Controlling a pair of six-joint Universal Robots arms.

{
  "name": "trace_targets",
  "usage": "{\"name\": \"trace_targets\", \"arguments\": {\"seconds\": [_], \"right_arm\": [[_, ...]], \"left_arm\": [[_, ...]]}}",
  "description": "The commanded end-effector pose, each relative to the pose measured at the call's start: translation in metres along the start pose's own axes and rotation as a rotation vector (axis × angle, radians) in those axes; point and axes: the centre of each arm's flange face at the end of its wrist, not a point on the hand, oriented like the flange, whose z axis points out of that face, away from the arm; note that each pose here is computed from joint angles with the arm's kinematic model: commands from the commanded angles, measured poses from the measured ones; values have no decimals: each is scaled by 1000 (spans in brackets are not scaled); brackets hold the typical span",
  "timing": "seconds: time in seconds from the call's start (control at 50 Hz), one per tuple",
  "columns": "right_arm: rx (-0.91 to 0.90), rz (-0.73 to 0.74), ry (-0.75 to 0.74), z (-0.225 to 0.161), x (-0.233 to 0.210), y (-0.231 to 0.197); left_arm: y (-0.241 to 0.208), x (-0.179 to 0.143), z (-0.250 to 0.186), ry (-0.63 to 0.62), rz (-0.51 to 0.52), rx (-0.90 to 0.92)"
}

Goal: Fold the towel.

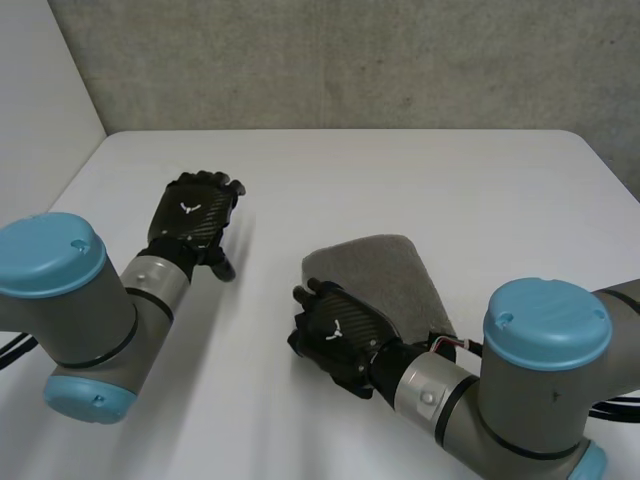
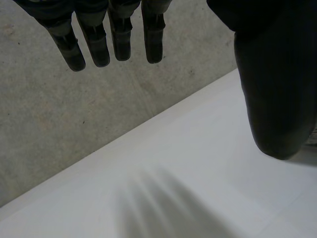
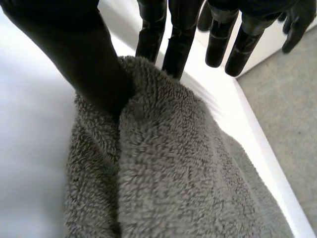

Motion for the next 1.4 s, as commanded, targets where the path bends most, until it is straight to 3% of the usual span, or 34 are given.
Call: {"name": "trace_targets", "arguments": {"seconds": [0.02,0.14,0.26,0.4,0.5,0.78,1.04,1.12,1.4], "right_arm": [[-57,88,107,-4,30,12],[-19,293,276,-22,81,6],[54,561,431,-40,134,9],[-9,763,475,-43,159,38],[-92,836,472,-39,162,64],[-208,942,404,-25,140,101],[-244,958,328,-11,115,109],[-242,955,313,-9,110,106],[-221,920,284,-5,102,86]], "left_arm": [[-9,6,2,19,-1,33],[-25,17,6,44,-19,89],[-45,30,10,86,-151,144],[-43,45,9,140,-384,64],[-35,69,4,198,-447,4],[5,120,-4,289,-427,-146],[44,121,-11,211,-375,-255],[52,118,-13,188,-308,-265],[37,110,-12,151,-285,-227]]}}
